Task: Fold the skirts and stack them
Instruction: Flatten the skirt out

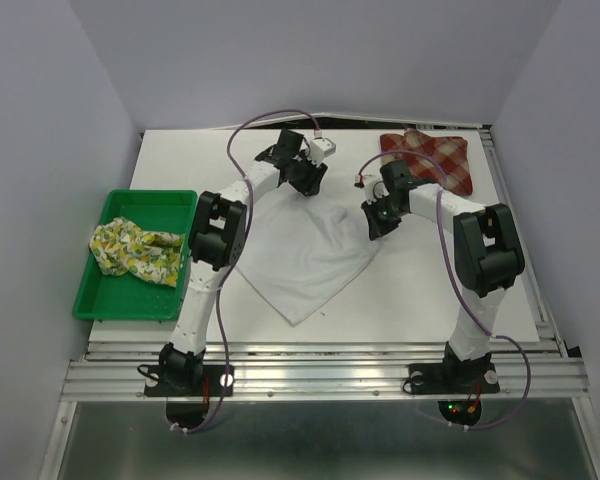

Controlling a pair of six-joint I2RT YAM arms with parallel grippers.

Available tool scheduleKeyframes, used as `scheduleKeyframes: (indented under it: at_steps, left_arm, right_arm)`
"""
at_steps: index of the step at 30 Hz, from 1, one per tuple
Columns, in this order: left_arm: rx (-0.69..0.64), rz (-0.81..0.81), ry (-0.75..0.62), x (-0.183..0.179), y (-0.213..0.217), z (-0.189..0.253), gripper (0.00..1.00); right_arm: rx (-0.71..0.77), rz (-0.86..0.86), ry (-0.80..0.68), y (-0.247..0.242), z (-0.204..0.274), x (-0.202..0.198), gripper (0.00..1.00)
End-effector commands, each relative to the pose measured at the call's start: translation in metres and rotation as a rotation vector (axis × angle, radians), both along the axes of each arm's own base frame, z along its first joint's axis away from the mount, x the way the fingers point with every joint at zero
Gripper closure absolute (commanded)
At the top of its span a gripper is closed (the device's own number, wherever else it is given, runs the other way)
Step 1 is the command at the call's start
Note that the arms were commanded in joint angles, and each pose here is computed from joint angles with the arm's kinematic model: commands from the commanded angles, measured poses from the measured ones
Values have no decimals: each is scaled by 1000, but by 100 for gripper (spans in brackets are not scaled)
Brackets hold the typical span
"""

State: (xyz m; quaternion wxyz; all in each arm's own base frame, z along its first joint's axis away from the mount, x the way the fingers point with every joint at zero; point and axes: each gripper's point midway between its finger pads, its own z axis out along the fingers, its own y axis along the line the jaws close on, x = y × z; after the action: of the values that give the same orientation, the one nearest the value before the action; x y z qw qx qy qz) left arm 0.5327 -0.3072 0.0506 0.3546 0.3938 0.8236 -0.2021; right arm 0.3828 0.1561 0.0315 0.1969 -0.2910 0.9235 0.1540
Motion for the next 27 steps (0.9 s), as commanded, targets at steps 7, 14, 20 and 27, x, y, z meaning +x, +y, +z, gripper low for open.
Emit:
scheduleKeyframes:
  at_steps: [7, 14, 20, 27]
  left_arm:
    - [-46, 83, -83, 28, -1, 18, 56]
    - [-45, 55, -48, 24, -5, 5, 71]
    - [-82, 113, -39, 34, 4, 6, 100]
    - [-51, 273, -100, 69, 42, 12, 100]
  right_arm:
    - [34, 17, 1, 3, -1, -3, 99]
    - [37, 15, 12, 4, -3, -5, 99]
    - [21, 9, 35, -2, -7, -20, 99]
    - [-13, 18, 75, -18, -16, -62, 99]
